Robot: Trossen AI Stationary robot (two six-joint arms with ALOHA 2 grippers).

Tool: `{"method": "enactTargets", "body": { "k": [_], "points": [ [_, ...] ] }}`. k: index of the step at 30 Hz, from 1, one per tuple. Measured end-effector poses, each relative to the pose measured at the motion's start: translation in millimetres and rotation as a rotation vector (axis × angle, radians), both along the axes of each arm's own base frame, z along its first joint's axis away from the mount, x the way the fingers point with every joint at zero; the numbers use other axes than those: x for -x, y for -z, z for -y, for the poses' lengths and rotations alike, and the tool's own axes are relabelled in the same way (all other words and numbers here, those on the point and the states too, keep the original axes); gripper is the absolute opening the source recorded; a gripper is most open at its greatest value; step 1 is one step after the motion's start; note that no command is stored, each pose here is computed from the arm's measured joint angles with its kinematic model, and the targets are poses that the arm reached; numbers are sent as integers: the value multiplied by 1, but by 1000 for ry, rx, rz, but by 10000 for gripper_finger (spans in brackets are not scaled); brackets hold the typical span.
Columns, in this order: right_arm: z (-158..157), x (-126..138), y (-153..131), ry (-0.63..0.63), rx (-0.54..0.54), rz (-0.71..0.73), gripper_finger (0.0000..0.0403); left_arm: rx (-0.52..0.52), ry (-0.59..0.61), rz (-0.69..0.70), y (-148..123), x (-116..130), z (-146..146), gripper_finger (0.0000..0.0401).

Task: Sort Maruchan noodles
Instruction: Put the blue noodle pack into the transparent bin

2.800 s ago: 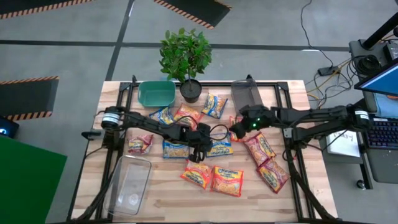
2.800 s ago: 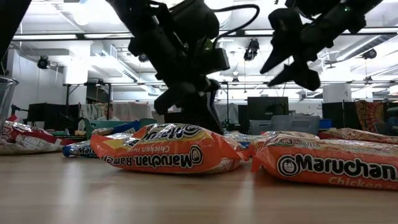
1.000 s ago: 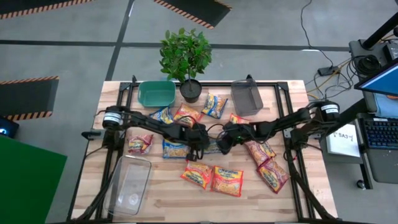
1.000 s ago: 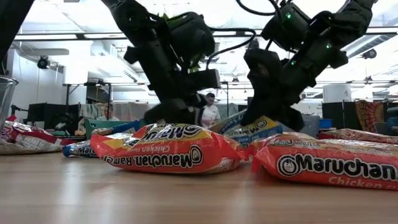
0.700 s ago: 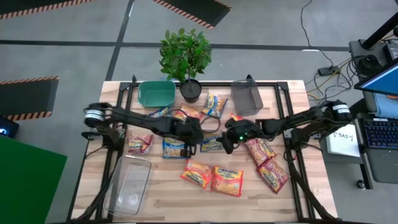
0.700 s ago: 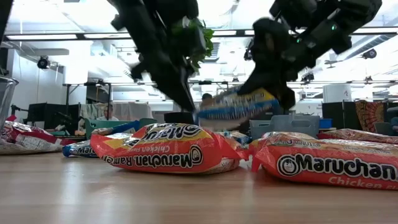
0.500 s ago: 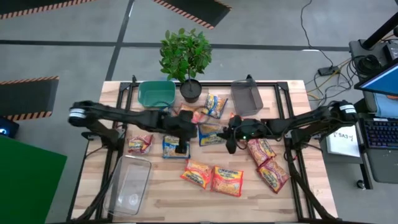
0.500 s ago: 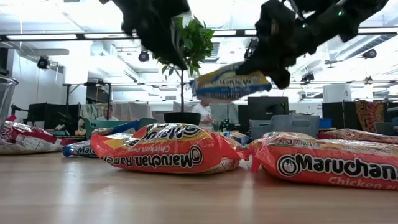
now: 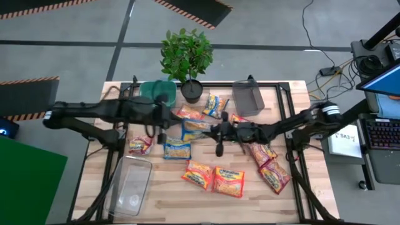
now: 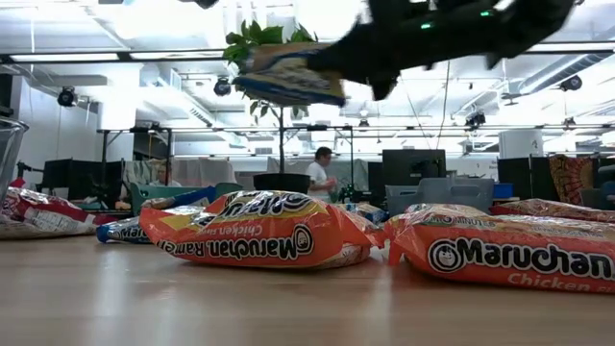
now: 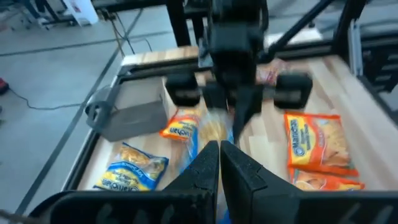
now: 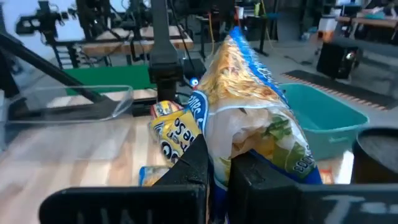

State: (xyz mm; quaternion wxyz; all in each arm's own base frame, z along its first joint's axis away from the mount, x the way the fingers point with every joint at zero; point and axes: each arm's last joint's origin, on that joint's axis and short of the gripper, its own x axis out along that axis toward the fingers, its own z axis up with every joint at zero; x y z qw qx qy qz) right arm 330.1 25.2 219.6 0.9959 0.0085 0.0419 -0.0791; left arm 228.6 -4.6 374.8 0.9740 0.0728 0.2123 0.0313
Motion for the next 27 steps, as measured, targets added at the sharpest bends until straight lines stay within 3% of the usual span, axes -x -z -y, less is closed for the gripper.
{"method": "enactTargets", "body": {
  "k": [9,13,20,27],
  "points": [
    [-10,-78,1,-66,121,17,13,171,-79,76,-21,53,-2,0],
    [-14,-109,0,-99,150,49,13,196,-85,122,-28,66,-3,0],
    [-19,-148,10,-121,151,72,13,193,-93,172,-34,77,-3,0],
    [-27,-173,23,-253,114,109,13,184,-90,175,-34,77,-3,0]
  ]
}}
